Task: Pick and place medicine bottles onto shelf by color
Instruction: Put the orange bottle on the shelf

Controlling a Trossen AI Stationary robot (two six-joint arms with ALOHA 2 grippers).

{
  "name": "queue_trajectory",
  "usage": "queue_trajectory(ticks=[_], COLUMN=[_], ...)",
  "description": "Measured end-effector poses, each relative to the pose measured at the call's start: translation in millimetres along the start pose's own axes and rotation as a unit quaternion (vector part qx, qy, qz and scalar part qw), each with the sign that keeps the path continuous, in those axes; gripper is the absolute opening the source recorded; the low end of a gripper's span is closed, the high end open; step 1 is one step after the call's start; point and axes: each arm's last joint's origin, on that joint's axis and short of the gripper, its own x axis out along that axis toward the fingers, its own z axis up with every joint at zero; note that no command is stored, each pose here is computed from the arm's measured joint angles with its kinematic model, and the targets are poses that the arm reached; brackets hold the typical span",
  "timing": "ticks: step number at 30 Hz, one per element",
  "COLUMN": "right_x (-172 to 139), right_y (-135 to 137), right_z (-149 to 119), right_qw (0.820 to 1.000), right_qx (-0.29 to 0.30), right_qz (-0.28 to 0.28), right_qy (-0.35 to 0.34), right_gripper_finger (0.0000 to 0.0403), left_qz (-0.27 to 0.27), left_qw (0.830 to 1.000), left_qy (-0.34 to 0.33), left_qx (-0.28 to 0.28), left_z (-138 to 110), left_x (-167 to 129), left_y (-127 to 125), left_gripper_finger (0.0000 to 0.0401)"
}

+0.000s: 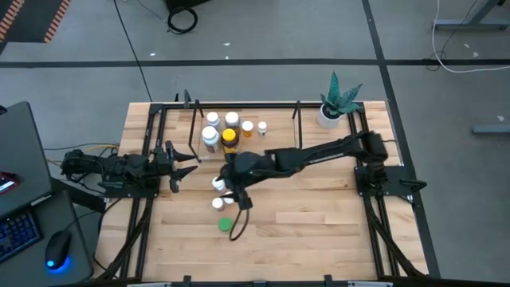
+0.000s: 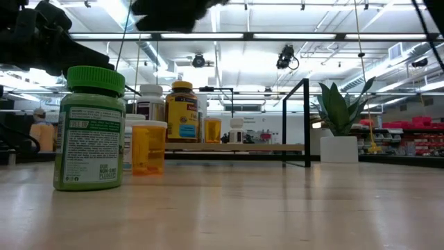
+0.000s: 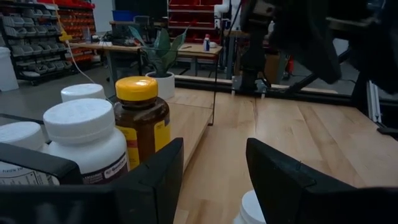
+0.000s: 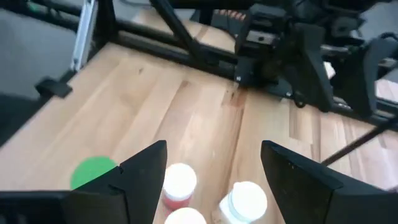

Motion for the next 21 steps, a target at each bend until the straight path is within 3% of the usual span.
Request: queue_trajectory(ticks=[5, 12, 21], right_x=[20, 47, 40], right_y=[-7, -15, -17], right_z=[12, -7, -8], right_qw=[1.0, 0.999, 0.997], right_qx=[-0.022, -0.022, -0.022], right_qz=[0.001, 0.0, 0.004], right_qy=[0.017, 0.047, 0.071], right_gripper_finger=[0.0268, 0.0268, 0.0268], left_qz=[0.0, 0.0, 0.0], left_qw=[1.0, 1.0, 1.0], left_qy=[0.001, 0.0, 0.001], left_qx=[0.001, 0.0, 0.0], left_z=[0, 0, 0], left_x=[0, 0, 0], left_y=[0, 0, 0], left_gripper_finger=[0.0185, 0.0184, 0.0186])
